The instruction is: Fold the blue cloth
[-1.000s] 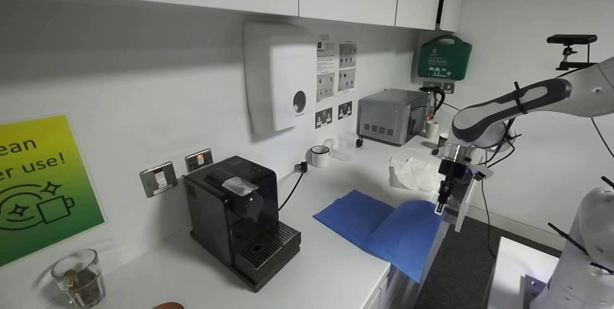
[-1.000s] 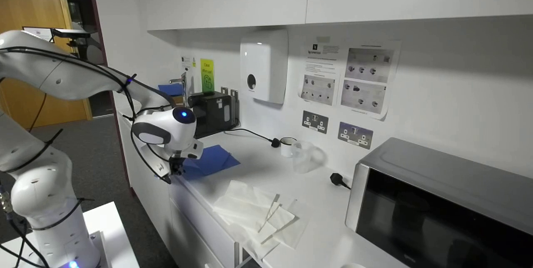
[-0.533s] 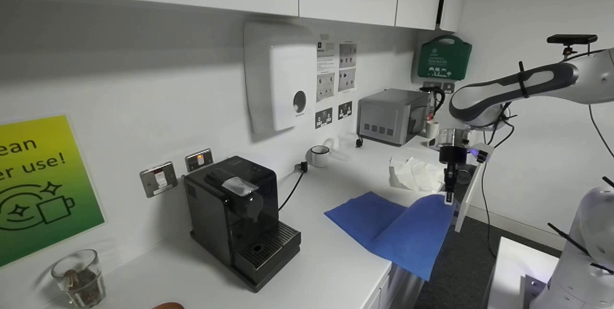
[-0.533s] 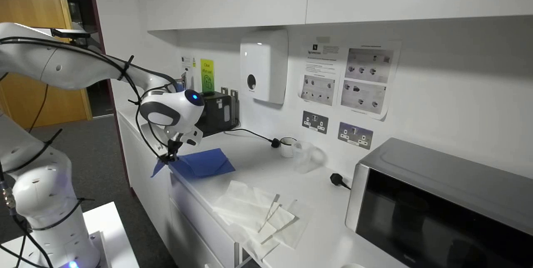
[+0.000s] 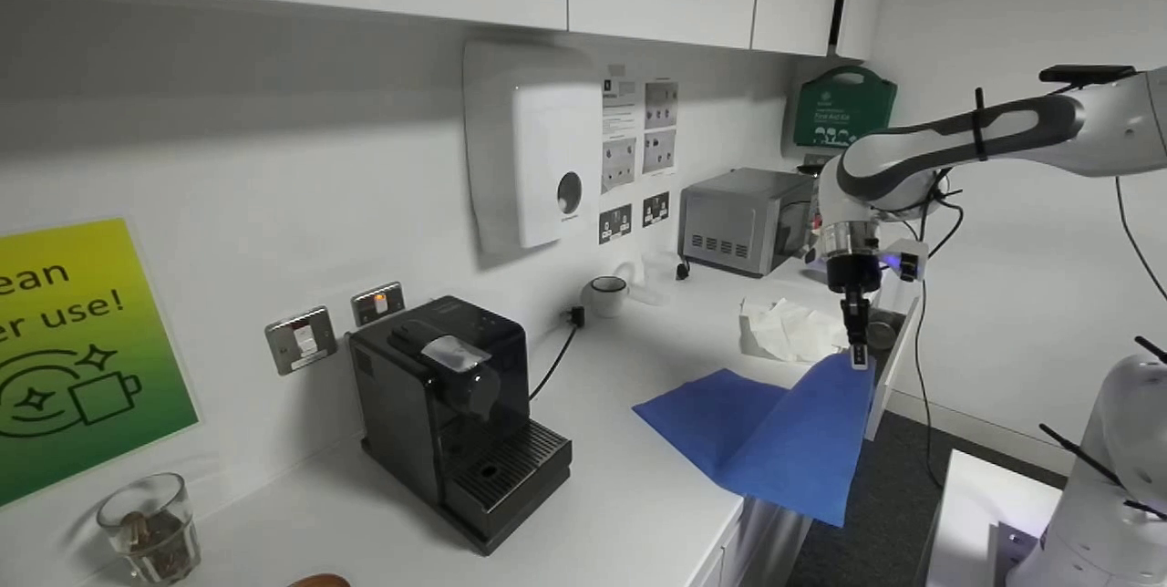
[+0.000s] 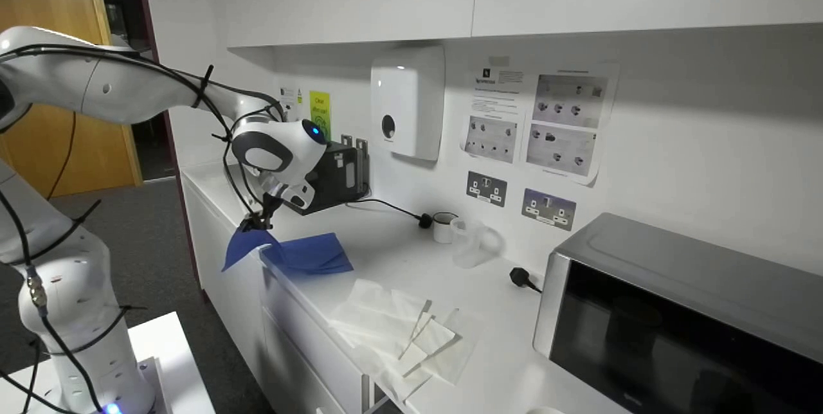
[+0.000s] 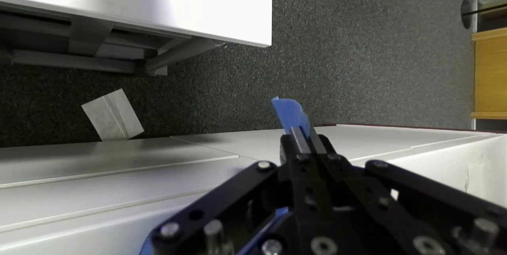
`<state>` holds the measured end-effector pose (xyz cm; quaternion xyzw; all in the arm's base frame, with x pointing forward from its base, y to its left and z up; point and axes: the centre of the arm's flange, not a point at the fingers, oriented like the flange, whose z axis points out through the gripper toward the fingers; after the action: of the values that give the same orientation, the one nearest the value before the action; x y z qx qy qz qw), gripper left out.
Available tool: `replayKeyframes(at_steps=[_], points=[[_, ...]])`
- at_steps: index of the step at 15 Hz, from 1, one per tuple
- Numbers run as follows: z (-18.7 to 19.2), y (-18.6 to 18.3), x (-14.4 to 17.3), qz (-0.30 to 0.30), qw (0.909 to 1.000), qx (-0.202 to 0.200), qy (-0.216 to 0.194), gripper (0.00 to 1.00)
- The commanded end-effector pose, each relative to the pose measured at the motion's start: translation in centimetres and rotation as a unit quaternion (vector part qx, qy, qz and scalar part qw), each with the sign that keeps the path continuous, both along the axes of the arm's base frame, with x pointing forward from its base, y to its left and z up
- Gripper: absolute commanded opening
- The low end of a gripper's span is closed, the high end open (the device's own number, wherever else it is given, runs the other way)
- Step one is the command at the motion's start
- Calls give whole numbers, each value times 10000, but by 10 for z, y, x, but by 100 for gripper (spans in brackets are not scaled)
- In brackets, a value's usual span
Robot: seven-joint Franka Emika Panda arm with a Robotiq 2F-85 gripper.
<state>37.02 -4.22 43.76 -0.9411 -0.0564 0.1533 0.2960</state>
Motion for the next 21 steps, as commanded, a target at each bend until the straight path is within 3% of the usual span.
replayKeyframes(at_steps=[1,10,21], points=[[13,2,18,52,9993,21,376,0],[27,18,41,214,9956,223,884,0],[29,23,59,-273,9846,455,1664,0]])
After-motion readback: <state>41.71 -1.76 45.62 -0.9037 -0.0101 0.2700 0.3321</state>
